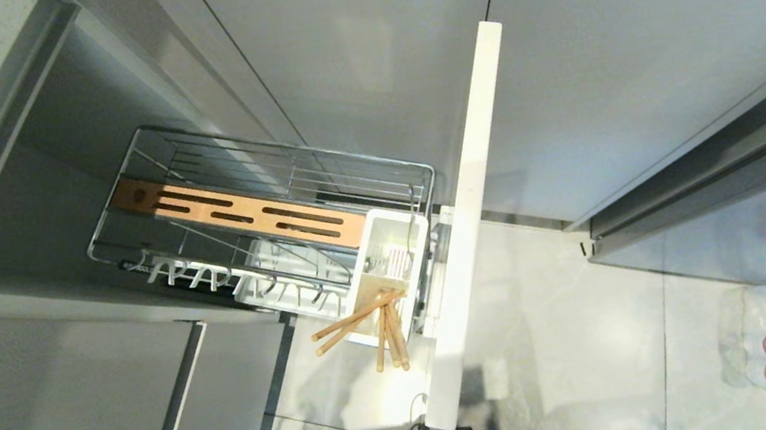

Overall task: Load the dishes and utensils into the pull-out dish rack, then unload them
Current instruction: Take the spoon out of the cupboard, then take the chopsticks out of the cupboard

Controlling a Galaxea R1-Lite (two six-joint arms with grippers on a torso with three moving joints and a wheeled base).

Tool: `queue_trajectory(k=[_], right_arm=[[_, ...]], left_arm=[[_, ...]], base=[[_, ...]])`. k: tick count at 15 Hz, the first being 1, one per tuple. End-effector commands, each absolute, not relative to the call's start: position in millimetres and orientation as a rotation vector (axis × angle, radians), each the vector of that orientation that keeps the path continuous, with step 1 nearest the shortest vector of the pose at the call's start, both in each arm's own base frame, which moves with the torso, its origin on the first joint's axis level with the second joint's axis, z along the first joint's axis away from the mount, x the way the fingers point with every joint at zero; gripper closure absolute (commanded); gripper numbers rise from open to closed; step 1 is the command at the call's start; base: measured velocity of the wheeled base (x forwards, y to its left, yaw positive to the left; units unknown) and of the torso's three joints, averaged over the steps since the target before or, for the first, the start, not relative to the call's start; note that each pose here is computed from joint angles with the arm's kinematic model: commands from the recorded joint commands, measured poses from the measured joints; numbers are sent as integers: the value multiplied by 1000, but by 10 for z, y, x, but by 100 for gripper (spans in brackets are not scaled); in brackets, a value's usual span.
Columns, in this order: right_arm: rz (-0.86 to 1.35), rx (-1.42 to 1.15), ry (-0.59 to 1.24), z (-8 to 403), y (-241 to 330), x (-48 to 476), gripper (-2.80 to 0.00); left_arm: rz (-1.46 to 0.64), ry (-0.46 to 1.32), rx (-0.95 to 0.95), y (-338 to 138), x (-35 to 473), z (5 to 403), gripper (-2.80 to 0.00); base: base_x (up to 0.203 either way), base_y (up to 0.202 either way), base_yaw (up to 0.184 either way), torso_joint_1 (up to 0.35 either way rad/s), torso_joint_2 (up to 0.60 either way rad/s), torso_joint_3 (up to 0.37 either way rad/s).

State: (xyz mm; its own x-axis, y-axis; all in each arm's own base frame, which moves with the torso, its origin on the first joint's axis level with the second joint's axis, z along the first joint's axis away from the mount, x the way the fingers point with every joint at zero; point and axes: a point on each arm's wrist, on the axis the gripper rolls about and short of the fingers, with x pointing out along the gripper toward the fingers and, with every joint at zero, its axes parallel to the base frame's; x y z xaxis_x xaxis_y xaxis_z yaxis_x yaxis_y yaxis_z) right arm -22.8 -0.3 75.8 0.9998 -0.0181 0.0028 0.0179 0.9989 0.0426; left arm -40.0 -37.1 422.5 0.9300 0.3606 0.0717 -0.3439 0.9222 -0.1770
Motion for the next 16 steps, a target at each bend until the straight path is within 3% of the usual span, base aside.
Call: queue_trajectory(k=[1, 8, 12, 16], right_arm=[[-17, 43, -2, 758, -3, -227, 0], [-18, 43, -3, 758, -3, -227, 0], [-18, 43, -2, 758, -3, -227, 0], [-18, 43, -2, 758, -3, -227, 0]], left_arm=[[206, -63, -177, -378, -412, 4148, 0], [-292, 98, -263, -102, -38, 4248, 0], [-392, 429, -307, -199, 838, 4157, 0], [-438, 685, -292, -426, 1254, 3945, 0]], base=[[0, 0, 0, 0, 0, 0], [0, 0, 0, 0, 0, 0], [0, 0, 0, 0, 0, 0], [0, 0, 0, 0, 0, 0]])
